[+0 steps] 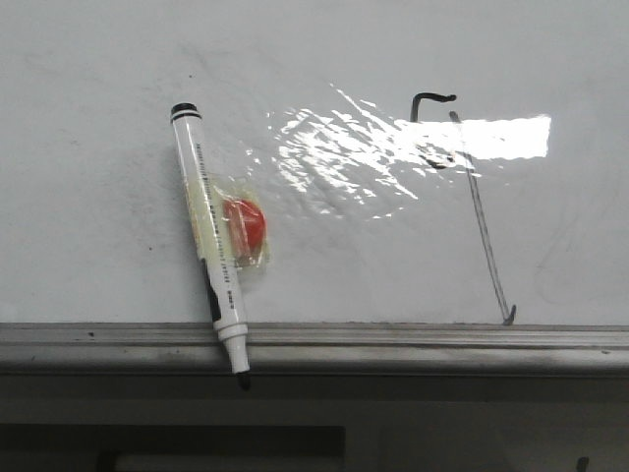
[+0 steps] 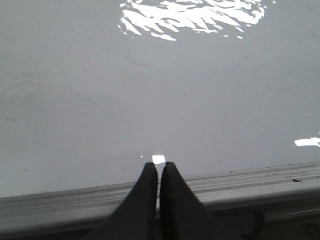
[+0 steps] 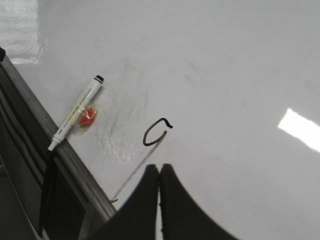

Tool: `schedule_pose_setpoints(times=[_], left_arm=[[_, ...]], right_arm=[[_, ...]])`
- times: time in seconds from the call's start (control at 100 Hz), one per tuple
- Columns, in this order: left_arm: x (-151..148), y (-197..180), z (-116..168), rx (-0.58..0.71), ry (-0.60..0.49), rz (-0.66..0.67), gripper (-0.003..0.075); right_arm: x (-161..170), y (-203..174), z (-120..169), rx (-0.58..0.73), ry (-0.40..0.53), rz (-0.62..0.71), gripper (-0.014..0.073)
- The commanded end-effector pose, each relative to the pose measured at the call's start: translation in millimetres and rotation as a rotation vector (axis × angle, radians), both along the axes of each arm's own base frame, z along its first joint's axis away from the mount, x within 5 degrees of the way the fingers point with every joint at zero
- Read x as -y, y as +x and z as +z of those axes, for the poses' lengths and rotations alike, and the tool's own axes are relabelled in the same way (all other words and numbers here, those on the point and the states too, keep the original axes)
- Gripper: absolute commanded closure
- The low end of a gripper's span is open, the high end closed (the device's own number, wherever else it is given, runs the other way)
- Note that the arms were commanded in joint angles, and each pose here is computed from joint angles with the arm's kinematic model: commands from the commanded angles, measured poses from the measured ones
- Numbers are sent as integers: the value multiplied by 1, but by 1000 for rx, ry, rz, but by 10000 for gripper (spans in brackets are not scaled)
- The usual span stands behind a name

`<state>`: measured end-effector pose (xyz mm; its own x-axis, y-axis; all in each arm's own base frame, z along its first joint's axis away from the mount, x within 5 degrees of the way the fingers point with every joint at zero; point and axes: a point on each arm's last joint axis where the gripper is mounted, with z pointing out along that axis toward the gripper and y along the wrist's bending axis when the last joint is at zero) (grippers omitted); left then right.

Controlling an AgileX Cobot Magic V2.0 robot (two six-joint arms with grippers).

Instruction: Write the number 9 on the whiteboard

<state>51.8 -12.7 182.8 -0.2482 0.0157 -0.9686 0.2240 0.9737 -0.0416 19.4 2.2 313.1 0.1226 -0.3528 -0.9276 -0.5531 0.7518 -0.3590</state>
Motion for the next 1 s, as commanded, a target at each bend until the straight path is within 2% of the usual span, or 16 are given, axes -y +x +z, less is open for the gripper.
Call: schedule_pose_setpoints(times=[0.0, 0.33, 0.42, 0.46, 0.55, 0.7, 0.81, 0.9, 0.99], left_arm=[[0, 0, -2, 37, -32, 5, 741], [0, 0, -2, 37, -32, 5, 741], [0, 0, -2, 37, -32, 5, 741], [0, 0, -2, 37, -32, 5, 741], [0, 0, -2, 37, -32, 5, 741], [0, 0, -2, 37, -32, 5, 741], [0, 0, -2, 37, -32, 5, 741], [0, 0, -2, 37, -32, 5, 741], [0, 0, -2, 37, -32, 5, 741]], right_arm=[[0, 0, 14, 78, 37, 0, 636], [0, 0, 13, 75, 35, -4, 636], [1, 3, 8, 82, -4, -70, 636], [0, 5, 5, 71, 19, -100, 636], [-2, 12, -11, 15, 91, -216, 636], [-3, 27, -46, 7, 117, -408, 636], [-5, 36, -66, 55, 214, -452, 636], [-5, 41, -88, 73, 219, -474, 636], [-5, 43, -115, 19, 198, -482, 636]])
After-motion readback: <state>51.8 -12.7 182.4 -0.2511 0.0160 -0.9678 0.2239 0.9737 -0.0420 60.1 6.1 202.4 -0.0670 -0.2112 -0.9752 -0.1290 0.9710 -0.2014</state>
